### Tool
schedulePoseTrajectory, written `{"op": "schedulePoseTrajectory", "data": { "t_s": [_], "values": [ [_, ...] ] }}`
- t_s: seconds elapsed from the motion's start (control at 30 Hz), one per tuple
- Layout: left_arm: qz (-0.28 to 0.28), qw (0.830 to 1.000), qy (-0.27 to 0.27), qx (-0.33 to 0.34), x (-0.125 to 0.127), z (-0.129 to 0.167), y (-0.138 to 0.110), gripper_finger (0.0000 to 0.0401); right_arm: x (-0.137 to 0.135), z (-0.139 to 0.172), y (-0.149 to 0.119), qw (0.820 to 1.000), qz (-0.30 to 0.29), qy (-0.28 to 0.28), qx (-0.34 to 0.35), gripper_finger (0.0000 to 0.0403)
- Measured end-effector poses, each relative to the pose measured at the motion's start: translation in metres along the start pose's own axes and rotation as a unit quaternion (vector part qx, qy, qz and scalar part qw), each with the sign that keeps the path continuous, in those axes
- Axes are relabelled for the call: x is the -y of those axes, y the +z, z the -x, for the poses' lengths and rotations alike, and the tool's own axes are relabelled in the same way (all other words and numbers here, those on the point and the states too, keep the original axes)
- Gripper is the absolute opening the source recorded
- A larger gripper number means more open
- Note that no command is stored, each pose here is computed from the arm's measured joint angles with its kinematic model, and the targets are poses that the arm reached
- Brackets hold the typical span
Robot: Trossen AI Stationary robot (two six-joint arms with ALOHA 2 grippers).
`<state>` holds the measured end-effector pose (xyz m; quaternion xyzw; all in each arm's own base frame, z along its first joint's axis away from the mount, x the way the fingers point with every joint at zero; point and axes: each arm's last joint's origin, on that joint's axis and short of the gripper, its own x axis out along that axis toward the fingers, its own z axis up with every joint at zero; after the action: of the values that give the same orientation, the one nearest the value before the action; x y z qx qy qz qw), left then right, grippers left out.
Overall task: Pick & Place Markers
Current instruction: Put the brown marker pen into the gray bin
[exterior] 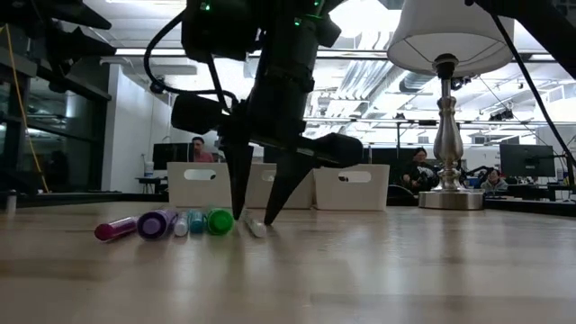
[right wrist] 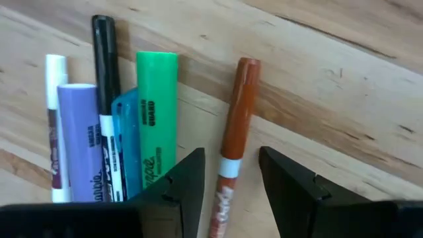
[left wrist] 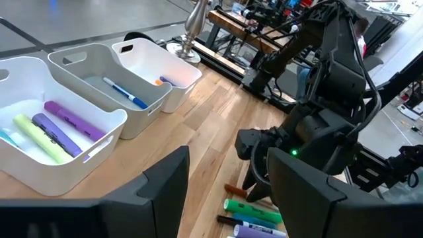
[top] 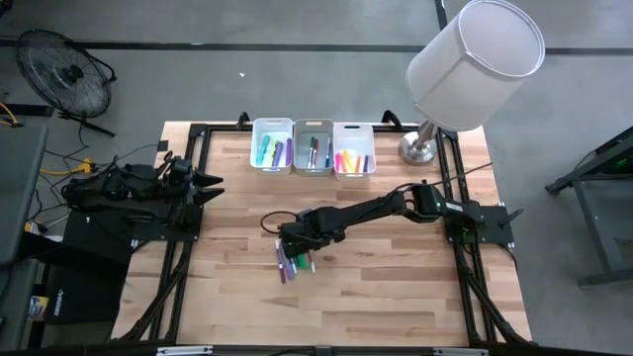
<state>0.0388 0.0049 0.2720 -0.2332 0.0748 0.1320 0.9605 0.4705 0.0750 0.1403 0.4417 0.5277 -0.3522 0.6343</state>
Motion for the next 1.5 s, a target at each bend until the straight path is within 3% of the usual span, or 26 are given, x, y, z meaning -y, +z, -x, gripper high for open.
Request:
{"op": "schedulePoseTrajectory", "data": {
  "t_s": [0.4, 0.83, 1.27, 1.5],
  "values": [
    [0.000, 1.000, 0.000, 0.000, 0.000, 0.000, 0.000, 0.0202, 0.004, -0.001, -0.027, 0.999, -0.002, -0.042, -0.025, 0.0139],
    [0.000, 1.000, 0.000, 0.000, 0.000, 0.000, 0.000, 0.0202, 0.006, -0.002, -0.027, 0.998, -0.001, -0.052, -0.037, 0.0139],
    [0.000, 1.000, 0.000, 0.000, 0.000, 0.000, 0.000, 0.0202, 0.020, -0.001, -0.030, 0.991, -0.002, -0.124, -0.049, 0.0139],
    [0.000, 1.000, 0.000, 0.000, 0.000, 0.000, 0.000, 0.0202, 0.020, -0.012, -0.031, 0.990, -0.001, -0.128, -0.063, 0.0139]
  ]
}}
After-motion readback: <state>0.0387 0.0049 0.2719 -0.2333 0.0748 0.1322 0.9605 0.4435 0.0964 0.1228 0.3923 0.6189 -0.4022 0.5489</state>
